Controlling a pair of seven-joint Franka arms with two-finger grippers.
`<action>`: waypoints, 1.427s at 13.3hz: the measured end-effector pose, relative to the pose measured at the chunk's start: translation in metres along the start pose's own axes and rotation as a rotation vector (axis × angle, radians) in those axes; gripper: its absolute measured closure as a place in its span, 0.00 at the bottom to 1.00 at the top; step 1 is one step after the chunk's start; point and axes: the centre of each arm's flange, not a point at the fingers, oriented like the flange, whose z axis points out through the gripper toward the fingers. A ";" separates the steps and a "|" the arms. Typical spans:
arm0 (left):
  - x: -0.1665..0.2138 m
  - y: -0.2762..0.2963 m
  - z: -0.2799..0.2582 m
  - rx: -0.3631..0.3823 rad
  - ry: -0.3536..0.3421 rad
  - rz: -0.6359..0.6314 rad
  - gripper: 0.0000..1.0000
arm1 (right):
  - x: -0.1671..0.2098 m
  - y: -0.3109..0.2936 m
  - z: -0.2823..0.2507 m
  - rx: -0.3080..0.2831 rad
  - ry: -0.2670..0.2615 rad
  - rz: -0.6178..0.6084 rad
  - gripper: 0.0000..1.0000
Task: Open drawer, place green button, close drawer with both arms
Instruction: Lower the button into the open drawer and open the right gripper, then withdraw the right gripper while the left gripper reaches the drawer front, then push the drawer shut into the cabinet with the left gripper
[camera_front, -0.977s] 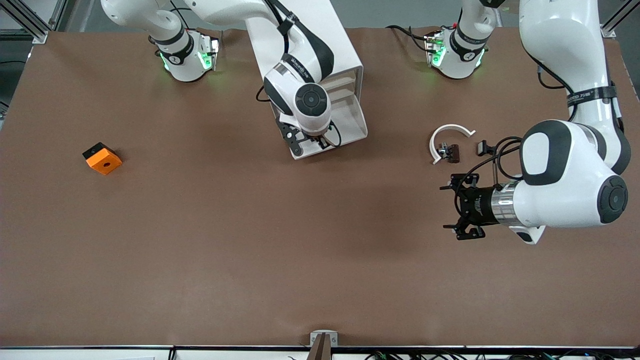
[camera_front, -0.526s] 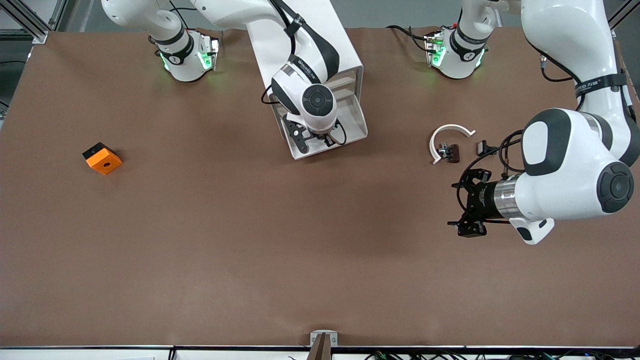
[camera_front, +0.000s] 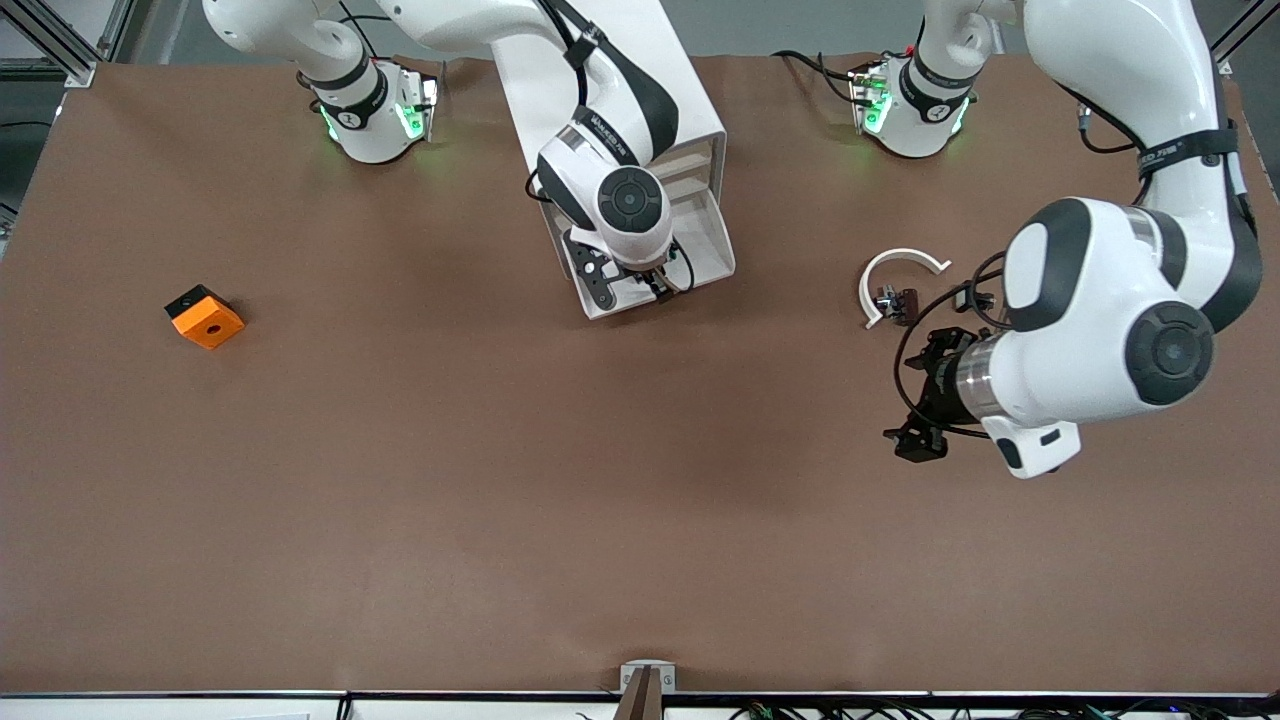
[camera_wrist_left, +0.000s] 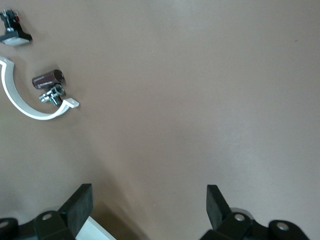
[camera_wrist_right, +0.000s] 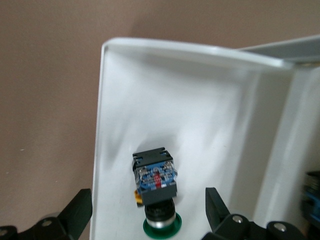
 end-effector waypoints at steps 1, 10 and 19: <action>-0.006 0.001 0.003 0.006 0.008 0.035 0.00 | 0.007 0.000 -0.021 -0.021 -0.002 0.006 0.00; -0.075 0.022 0.081 0.036 0.015 0.264 0.00 | 0.198 0.060 -0.250 0.017 -0.022 -0.439 0.00; -0.242 0.013 0.237 0.094 0.095 0.576 0.00 | 0.399 0.143 -0.322 0.111 0.106 -0.928 0.00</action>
